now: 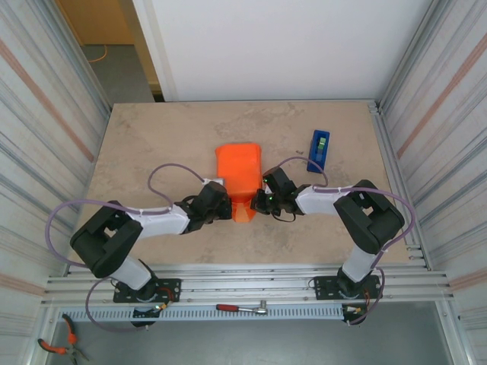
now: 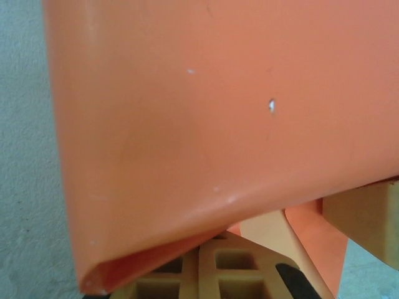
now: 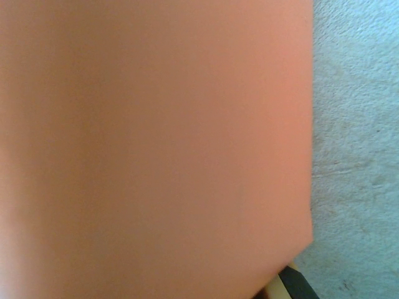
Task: Wrap the gift box in paper
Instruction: Fold the wrapping paper for the gift box.
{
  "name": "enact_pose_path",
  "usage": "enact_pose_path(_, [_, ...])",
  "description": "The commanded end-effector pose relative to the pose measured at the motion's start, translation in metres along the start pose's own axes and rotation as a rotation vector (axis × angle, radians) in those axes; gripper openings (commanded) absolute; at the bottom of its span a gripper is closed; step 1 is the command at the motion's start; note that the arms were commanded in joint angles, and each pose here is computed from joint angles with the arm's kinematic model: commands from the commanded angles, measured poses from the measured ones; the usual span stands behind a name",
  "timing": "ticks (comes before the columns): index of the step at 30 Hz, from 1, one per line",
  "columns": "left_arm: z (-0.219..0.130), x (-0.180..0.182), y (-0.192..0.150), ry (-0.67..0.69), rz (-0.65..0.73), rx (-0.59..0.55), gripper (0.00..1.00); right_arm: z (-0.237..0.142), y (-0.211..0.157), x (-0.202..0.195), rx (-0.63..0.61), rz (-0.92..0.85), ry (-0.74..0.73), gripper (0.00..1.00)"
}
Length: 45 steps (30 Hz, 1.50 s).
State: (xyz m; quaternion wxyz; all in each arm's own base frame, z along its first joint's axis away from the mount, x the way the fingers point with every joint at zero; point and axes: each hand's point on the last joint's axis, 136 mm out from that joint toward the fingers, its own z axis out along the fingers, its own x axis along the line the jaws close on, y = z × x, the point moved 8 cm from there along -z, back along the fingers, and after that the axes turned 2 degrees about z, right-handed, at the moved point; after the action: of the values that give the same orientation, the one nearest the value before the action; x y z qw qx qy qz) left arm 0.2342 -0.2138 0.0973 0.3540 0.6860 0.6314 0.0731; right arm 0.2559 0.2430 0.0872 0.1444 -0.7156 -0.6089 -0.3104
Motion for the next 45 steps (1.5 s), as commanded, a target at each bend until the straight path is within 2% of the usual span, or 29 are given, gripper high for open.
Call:
enact_pose_path(1, [0.001,-0.001,0.006,0.036,0.046,-0.03,0.0,0.0,-0.004,-0.001,0.014,0.005,-0.004,0.0])
enact_pose_path(15, [0.019,0.003,-0.012,0.101,0.116,0.028,0.0,-0.002,-0.005,-0.002,0.013,0.01,-0.006,0.0])
enact_pose_path(30, [-0.027,-0.018,0.016,-0.013,0.09,-0.081,0.0,-0.022,0.001,0.015,-0.02,-0.006,0.038,0.0])
enact_pose_path(45, [-0.011,-0.003,-0.002,0.052,0.106,-0.029,0.0,-0.034,-0.008,0.007,-0.028,-0.004,0.024,0.0])
